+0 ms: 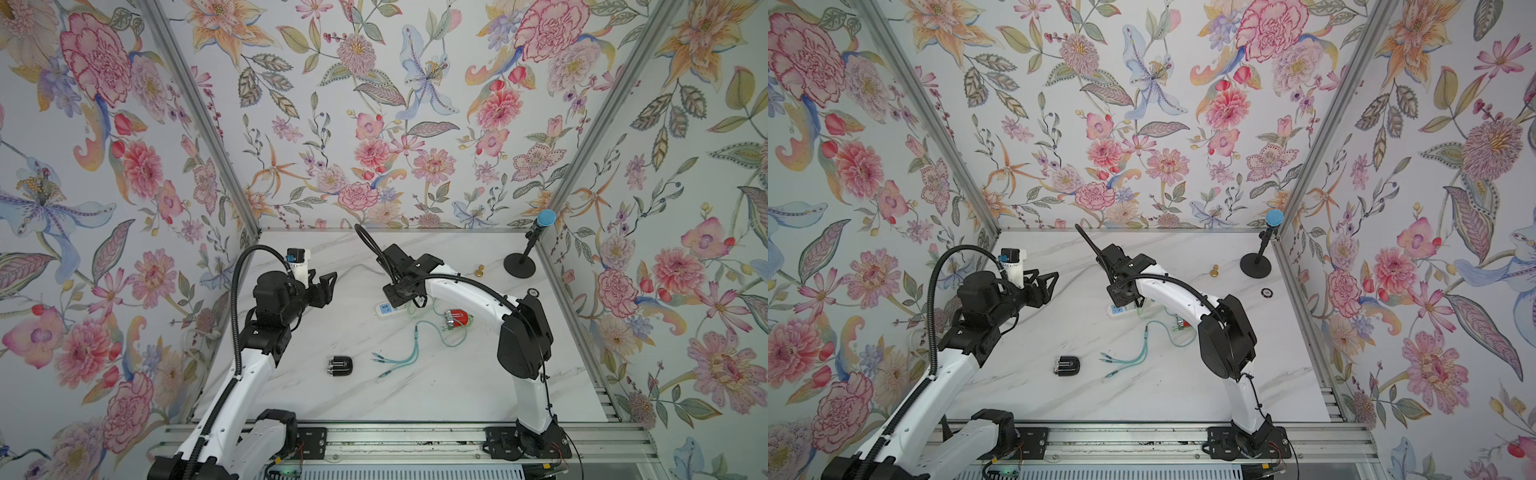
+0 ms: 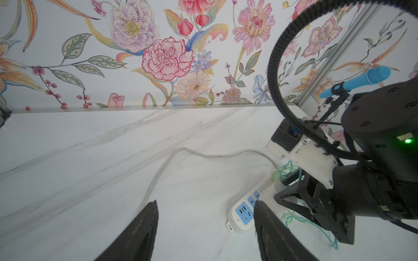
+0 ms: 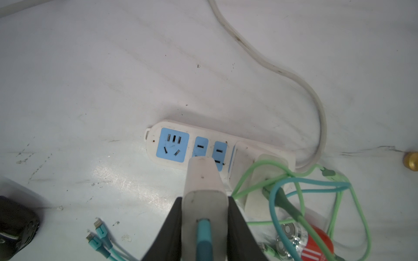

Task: Charge the electric shaver
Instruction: Insert the plug into the socket.

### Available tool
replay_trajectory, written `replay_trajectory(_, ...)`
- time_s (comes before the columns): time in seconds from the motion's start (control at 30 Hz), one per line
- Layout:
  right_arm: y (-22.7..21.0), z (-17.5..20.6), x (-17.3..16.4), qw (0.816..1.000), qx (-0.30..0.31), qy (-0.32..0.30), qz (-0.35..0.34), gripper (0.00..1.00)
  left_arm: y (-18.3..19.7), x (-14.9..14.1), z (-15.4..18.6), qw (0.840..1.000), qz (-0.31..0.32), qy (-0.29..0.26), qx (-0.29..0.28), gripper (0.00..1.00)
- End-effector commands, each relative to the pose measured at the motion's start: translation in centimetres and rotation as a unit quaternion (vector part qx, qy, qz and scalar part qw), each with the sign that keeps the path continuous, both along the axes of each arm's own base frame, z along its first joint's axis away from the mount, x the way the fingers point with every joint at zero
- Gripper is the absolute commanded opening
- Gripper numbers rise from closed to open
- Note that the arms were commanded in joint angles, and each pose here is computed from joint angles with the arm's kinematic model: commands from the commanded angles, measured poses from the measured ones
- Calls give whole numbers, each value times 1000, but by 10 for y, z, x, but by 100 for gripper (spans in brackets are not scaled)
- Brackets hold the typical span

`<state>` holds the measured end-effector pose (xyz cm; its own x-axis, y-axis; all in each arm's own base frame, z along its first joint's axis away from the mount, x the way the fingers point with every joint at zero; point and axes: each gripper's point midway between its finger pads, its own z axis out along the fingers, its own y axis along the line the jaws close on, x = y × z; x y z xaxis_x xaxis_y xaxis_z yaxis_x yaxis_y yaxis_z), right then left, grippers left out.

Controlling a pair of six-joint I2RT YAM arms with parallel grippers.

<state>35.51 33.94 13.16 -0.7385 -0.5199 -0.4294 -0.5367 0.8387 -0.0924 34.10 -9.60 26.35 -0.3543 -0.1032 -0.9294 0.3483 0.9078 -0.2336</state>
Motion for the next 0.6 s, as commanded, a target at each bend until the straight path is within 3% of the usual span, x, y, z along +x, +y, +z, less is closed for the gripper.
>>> replay_trajectory(0.0,-5,-6,-3,1000,-11,3,-14,1,-1,-1,-6,1000,-10,2,-1,69)
replay_trajectory(0.57,3,-25,18,1000,14,-3,-27,1,-3,-2,-15,1000,-19,14,-7,69)
